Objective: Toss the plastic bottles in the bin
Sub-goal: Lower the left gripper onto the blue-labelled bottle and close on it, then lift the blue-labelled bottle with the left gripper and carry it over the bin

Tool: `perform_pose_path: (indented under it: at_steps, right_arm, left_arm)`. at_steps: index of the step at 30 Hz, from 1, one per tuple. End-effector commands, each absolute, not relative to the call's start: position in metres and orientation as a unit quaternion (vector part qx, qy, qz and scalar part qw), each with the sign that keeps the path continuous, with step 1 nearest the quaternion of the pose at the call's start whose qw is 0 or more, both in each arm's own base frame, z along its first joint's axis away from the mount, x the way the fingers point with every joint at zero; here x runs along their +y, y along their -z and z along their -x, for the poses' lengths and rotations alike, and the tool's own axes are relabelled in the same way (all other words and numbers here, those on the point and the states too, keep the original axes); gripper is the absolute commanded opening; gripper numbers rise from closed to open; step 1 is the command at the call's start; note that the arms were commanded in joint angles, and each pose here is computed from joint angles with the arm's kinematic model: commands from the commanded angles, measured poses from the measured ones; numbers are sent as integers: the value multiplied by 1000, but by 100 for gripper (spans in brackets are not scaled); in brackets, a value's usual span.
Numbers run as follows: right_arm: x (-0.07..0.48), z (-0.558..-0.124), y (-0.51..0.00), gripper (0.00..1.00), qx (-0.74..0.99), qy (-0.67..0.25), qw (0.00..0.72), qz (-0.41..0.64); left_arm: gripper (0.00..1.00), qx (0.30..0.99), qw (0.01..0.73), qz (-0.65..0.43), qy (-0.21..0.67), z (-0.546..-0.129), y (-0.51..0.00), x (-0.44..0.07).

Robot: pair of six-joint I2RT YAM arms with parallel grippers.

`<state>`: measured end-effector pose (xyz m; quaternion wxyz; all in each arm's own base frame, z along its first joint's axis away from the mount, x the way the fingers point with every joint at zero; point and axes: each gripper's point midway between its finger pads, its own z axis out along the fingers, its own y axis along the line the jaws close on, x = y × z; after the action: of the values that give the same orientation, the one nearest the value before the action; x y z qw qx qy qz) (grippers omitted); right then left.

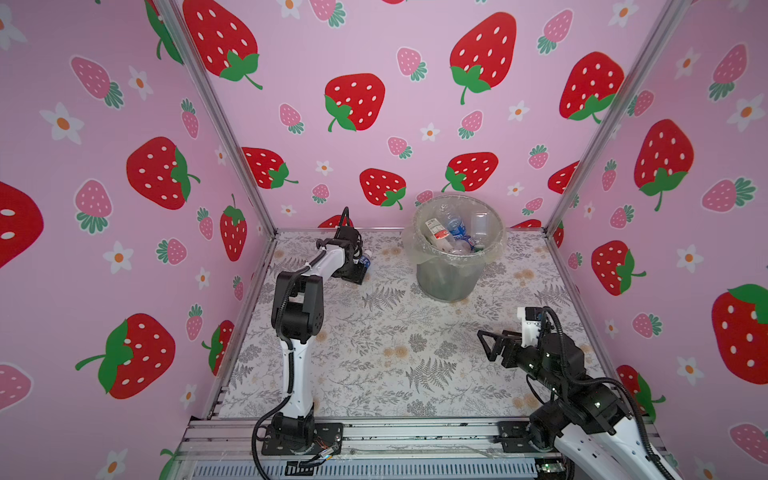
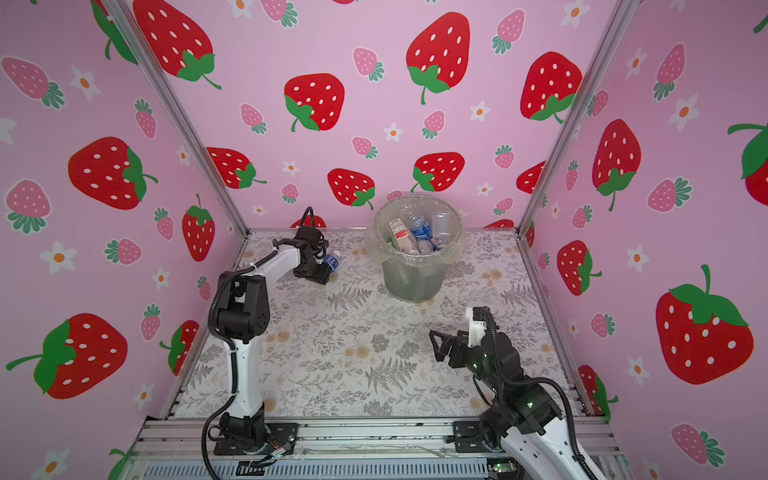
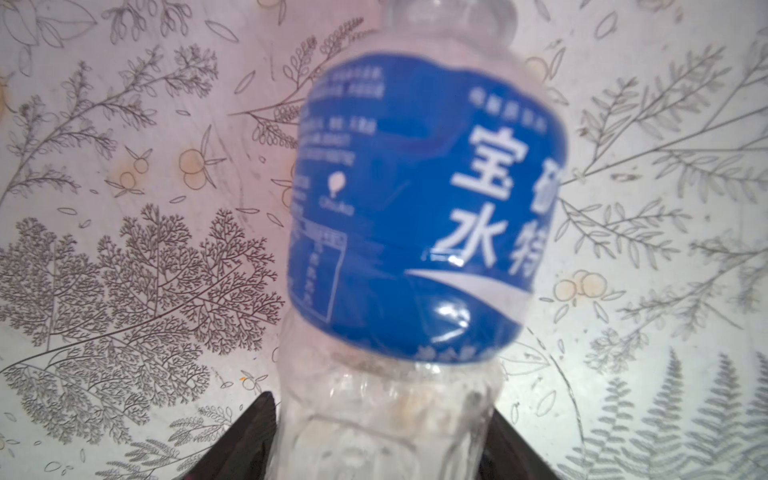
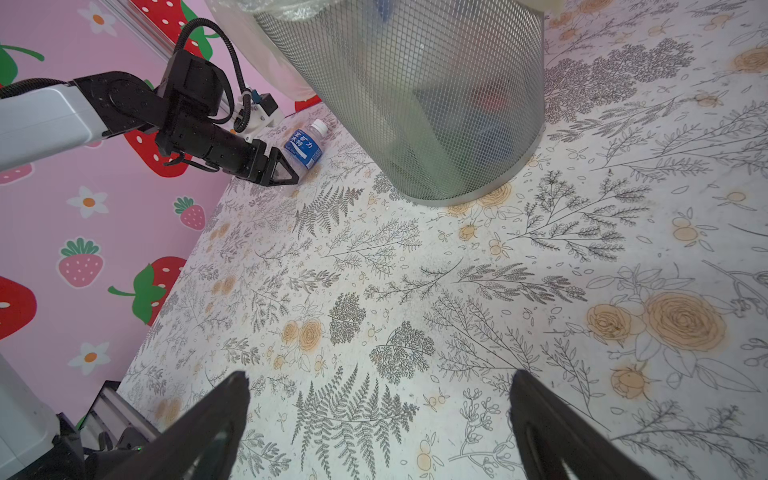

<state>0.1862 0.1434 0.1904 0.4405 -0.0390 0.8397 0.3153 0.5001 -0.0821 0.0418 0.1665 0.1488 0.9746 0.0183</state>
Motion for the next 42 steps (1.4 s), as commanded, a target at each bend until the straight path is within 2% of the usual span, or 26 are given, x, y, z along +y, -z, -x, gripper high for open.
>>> perform_pose_path:
  at_steps: [1,7,10,21,28,35,42]
  right_arm:
    - [142,-187,-189,99,839,-313,443,35]
    - [141,-186,-191,99,838,-315,444,36]
    - [141,-186,-191,99,837,-316,446,35]
    - [142,-185,-192,99,835,-320,446,38]
    - [142,-186,-191,99,837,-316,445,38]
    - [141,-188,-189,99,840,-311,444,32]
    - [136,-188,-190,99,838,-307,451,19]
  left_arm:
    - [69,975,166,-147,-14,-496,-43,-85]
    - [67,977,180,-116,11,-493,-58,-91]
    - [62,975,200,-87,37,-493,-77,-97]
    - [61,956,213,-3,200,-473,-136,-140]
    - [59,946,209,21,248,-442,-160,-153]
    - [59,924,262,15,278,-405,-202,-164]
    - [59,899,314,-49,302,-357,-244,-191]
